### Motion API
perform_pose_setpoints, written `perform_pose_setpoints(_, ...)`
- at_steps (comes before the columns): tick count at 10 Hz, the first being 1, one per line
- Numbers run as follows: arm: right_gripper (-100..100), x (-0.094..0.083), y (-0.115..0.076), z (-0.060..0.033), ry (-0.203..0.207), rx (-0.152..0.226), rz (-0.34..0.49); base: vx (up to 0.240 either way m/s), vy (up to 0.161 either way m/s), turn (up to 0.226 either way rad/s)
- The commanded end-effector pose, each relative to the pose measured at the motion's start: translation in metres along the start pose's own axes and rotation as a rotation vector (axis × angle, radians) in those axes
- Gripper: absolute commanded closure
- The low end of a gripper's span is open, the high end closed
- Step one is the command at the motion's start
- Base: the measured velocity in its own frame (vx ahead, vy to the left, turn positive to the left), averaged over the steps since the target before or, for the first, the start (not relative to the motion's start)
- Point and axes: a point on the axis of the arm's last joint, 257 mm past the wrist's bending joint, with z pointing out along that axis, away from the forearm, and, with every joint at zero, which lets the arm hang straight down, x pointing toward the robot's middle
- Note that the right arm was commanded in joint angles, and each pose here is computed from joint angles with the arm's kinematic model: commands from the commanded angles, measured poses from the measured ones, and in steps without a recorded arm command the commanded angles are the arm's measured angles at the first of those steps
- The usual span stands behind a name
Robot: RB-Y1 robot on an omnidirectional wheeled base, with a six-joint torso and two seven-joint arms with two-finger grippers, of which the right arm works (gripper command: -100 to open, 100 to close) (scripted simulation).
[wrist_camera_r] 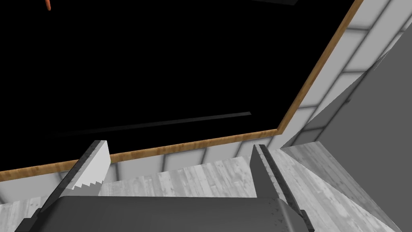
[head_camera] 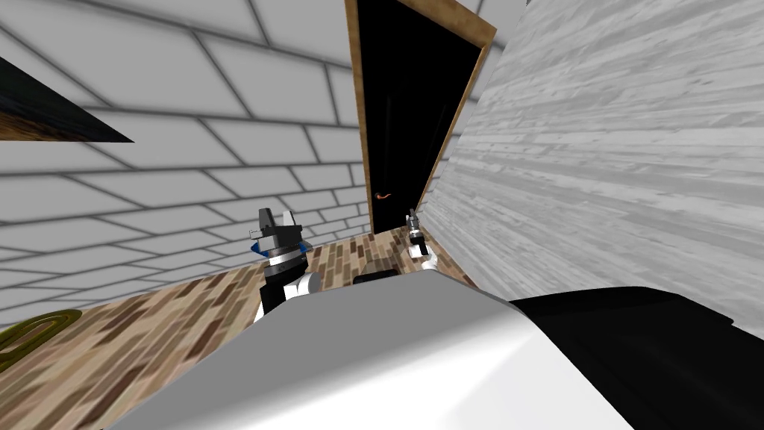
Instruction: Pull the door open
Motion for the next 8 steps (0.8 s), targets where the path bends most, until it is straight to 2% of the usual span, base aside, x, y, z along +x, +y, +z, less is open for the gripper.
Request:
perform_pose_setpoints(1,-100,0.0,-0.011,0.0019,0.003,0.018,-0.003,0.059,0.0,0.065)
perform_pose_setpoints(7,-100,-0.002,-0.048,0.0073,0.014,0.081,-0.014,0.084,0.0,0.068)
perform_pose_setpoints(8,-100,-0.002,-0.052,0.0051,0.013,0.091,-0.014,0.07,0.007,0.028)
